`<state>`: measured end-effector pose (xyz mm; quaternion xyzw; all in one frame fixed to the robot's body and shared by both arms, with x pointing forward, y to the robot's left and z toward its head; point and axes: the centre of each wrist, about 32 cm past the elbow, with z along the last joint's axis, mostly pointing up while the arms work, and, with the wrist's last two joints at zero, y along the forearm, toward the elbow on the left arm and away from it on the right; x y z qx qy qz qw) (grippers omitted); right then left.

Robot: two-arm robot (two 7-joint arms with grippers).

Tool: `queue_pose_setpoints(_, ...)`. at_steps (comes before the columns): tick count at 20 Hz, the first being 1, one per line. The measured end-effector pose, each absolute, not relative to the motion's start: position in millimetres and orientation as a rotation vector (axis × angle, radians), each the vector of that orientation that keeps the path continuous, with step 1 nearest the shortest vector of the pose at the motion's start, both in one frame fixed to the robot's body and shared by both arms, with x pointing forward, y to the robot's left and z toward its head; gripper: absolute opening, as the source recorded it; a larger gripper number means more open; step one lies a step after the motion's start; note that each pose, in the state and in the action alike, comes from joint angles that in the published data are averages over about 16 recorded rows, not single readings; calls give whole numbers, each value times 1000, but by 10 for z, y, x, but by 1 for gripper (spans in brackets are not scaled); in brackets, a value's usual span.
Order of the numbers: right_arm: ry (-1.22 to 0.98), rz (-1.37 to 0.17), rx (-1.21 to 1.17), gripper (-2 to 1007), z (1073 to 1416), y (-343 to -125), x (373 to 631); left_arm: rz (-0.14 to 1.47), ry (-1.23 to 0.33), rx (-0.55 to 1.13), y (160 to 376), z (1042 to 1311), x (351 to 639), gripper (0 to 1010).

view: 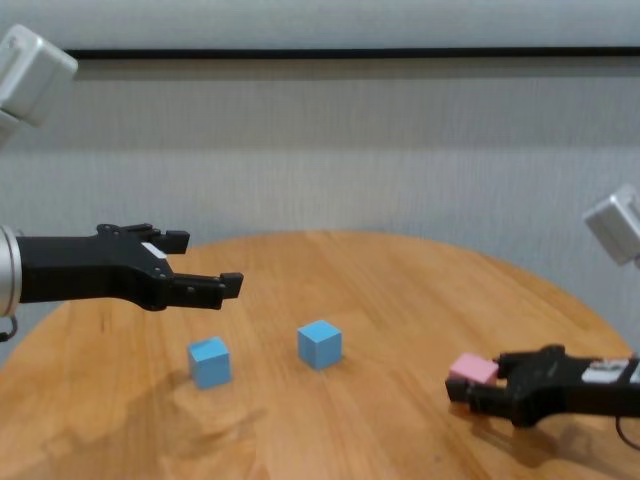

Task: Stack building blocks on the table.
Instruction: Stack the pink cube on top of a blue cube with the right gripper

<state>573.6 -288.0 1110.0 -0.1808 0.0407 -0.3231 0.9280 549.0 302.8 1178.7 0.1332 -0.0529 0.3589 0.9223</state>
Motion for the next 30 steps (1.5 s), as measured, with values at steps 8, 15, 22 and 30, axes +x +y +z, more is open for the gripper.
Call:
queue_pose_setpoints(8, 21, -667, -319, 371, 11334, -2752, 5855, 737, -109, 274, 3028, 11787, 5490, 999)
queue_pose_setpoints(15, -2, -659, -279, 372, 11458, -2470, 5958, 737, -109, 274, 3028, 11787, 5490, 999)
queue_pose_setpoints(22, 14, -650, -285, 372, 11478, -2141, 5983, 737, -109, 274, 3028, 11787, 5490, 1000)
queue_pose_setpoints(30, 45, -661, -309, 371, 11431, -1926, 5980, 737, -109, 274, 3028, 11787, 5490, 1000)
